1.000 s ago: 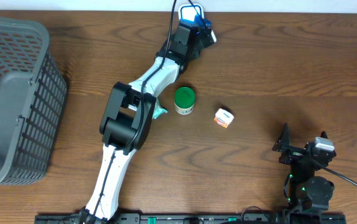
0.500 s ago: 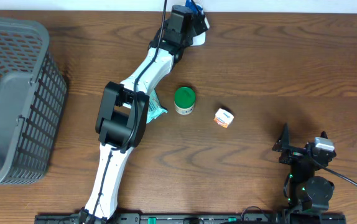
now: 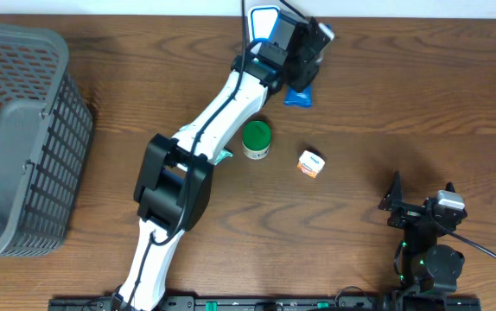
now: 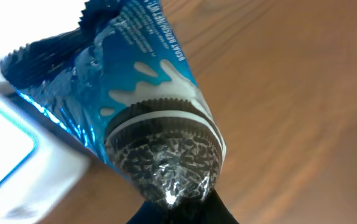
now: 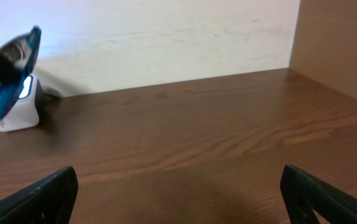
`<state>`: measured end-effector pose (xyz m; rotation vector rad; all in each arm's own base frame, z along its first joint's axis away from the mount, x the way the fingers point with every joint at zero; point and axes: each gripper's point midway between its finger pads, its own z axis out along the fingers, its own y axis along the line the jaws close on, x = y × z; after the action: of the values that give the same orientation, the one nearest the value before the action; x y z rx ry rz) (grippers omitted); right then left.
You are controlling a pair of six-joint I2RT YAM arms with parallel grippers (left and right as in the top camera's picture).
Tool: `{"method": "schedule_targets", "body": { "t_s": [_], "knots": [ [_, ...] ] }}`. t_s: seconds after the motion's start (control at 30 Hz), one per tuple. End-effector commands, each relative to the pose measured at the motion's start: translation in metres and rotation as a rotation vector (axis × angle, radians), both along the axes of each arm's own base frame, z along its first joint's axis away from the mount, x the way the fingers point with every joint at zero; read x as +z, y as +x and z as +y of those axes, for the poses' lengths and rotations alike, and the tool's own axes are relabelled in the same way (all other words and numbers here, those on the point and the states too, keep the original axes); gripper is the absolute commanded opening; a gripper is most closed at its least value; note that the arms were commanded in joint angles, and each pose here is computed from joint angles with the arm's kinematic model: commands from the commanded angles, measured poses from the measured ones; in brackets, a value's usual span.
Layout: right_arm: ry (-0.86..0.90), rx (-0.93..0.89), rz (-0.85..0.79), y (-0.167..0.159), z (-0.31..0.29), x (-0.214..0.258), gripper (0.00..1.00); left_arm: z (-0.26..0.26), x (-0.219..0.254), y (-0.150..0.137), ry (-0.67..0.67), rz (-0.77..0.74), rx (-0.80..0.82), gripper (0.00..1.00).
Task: Scan the item barcode
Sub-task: 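Carry the blue Oreo pack rightward and drop it on the table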
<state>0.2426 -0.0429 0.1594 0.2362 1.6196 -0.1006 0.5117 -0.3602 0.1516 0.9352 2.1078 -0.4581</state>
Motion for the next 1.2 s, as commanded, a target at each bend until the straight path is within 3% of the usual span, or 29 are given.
{"method": "schedule_targets", "body": {
  "t_s": [0.0, 0.37, 0.6, 0.63, 0.67, 0.7, 0.73, 0.87, 0.97, 1.17],
  "knots": [
    [0.005, -0.004, -0.001, 0.000, -0.001, 0.000, 0.99, -0.036, 0.031, -0.037, -0.292, 0.257, -0.065, 0.08],
    [0.006, -0.004, -0.002, 0.000, -0.001, 0.000, 0.99, -0.131, 0.010, -0.118, -0.272, 0.277, -0.275, 0.08],
    [0.019, 0.024, -0.002, 0.000, 0.004, -0.001, 0.99, -0.138, 0.004, -0.119, -0.278, 0.273, -0.285, 0.09],
    [0.019, 0.024, -0.001, 0.000, 0.004, -0.001, 0.99, -0.138, 0.004, -0.119, -0.278, 0.274, -0.284, 0.29],
    [0.019, 0.025, 0.000, 0.001, 0.004, -0.001, 0.99, -0.138, 0.003, -0.119, -0.278, 0.275, -0.284, 0.62],
    [0.020, 0.030, 0.000, 0.001, 0.005, -0.001, 0.99, -0.138, 0.004, -0.120, -0.281, 0.281, -0.279, 0.86],
    [0.020, 0.033, 0.000, 0.001, 0.005, -0.001, 0.99, -0.139, 0.004, -0.119, -0.285, 0.287, -0.274, 0.98],
    [0.062, 0.156, 0.004, 0.003, 0.027, -0.002, 0.99, -0.137, 0.023, -0.117, -0.337, 0.338, -0.218, 0.98],
    [0.269, 0.141, 0.080, -0.002, 0.030, -0.011, 0.99, -0.111, 0.075, -0.110, -0.333, 0.256, -0.185, 0.98],
    [0.252, 0.044, 0.230, -0.006, 0.015, 0.026, 0.99, 0.041, 0.194, -0.069, -0.125, -0.119, 0.238, 0.98]
  ]
}}
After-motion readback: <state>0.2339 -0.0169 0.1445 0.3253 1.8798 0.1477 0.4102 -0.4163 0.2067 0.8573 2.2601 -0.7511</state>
